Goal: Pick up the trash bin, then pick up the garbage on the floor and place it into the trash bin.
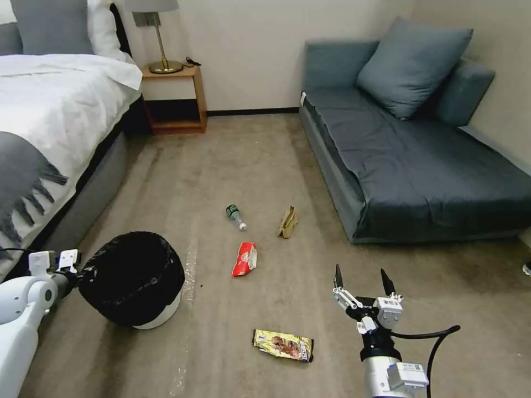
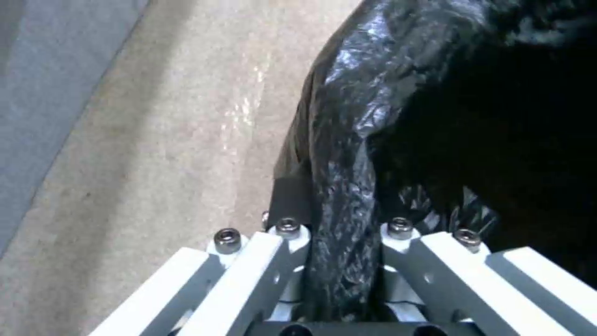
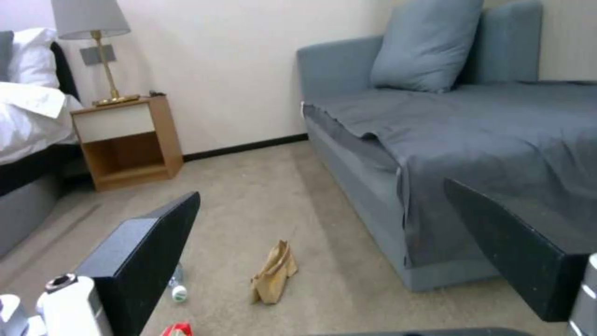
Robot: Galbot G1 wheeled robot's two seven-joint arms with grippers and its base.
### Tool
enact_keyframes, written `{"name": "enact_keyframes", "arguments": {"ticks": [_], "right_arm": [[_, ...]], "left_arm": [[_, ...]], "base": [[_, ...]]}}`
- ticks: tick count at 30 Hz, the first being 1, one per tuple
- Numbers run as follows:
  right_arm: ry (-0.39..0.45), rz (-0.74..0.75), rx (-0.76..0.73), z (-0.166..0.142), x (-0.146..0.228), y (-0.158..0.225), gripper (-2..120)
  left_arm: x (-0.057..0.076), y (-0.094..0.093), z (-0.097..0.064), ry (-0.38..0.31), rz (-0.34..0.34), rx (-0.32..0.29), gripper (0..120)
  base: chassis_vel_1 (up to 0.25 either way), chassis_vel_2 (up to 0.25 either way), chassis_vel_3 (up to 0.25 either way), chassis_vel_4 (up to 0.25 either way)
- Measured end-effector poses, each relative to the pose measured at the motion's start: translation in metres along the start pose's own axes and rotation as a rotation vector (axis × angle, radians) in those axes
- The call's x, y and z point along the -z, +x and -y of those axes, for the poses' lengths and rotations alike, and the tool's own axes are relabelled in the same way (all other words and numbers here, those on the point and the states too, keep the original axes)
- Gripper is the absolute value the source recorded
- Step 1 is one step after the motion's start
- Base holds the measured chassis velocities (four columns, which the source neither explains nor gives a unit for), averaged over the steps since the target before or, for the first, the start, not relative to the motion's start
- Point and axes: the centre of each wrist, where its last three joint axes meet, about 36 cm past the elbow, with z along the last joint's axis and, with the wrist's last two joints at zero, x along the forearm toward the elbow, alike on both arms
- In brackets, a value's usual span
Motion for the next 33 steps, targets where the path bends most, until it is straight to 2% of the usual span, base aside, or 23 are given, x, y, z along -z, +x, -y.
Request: {"name": "enact_keyframes", "arguments": {"ticks": [3,9,11,12,15,17,20,21,24,26,30,32,33], "right_arm": [[-0.008,-0.003,-0.005,0.002,-0.001,0.0,100],[-0.027,-0.011,-0.027,0.01,-0.003,-0.002,100],[-0.034,-0.024,-0.026,0.01,-0.005,-0.004,100],[-0.034,-0.024,-0.026,0.01,-0.005,-0.004,100],[-0.031,-0.052,0.004,0.01,-0.012,-0.007,100],[-0.027,-0.062,0.018,0.011,-0.014,-0.009,100],[0.037,-0.128,0.126,0.03,-0.032,-0.024,100],[0.037,-0.128,0.126,0.03,-0.032,-0.024,100],[0.121,-0.194,0.261,0.053,-0.05,-0.044,100],[0.131,-0.217,0.308,0.056,-0.054,-0.05,100],[0.187,-0.348,0.52,0.063,-0.076,-0.07,100],[0.187,-0.348,0.52,0.063,-0.076,-0.07,100],[0.213,-0.393,0.587,0.062,-0.084,-0.075,100]], "left_arm": [[-0.003,0.005,0.0,-0.006,0.002,0.003,8],[0.0,0.03,0.005,-0.019,0.048,0.014,7],[0.003,0.043,0.012,-0.027,0.077,0.015,7],[0.003,0.043,0.012,-0.027,0.077,0.015,7],[0.007,0.066,0.032,-0.056,0.131,-0.003,7],[0.007,0.072,0.037,-0.071,0.144,-0.001,7],[0.002,0.096,0.051,-0.138,0.18,0.027,7],[0.002,0.096,0.051,-0.138,0.18,0.027,7],[-0.002,0.115,0.054,-0.17,0.209,0.054,7],[-0.004,0.12,0.055,-0.179,0.213,0.061,7],[-0.025,0.14,0.058,-0.212,0.192,0.082,7],[-0.025,0.14,0.058,-0.212,0.192,0.082,7],[-0.033,0.146,0.06,-0.216,0.183,0.08,7]], "base": [[0.0,0.0,0.0,0.0],[0.0,0.0,0.0,0.0],[0.0,0.0,0.0,0.0],[0.0,0.0,0.0,0.0],[0.0,0.0,0.0,0.0],[0.0,0.0,0.0,0.0],[0.0,0.0,0.0,0.0],[0.0,0.0,0.0,0.0],[0.0,0.0,0.0,0.0],[0.0,0.0,0.0,0.0],[0.0,0.0,0.0,0.0],[0.0,0.0,0.0,0.0],[0.0,0.0,0.0,0.0]]}}
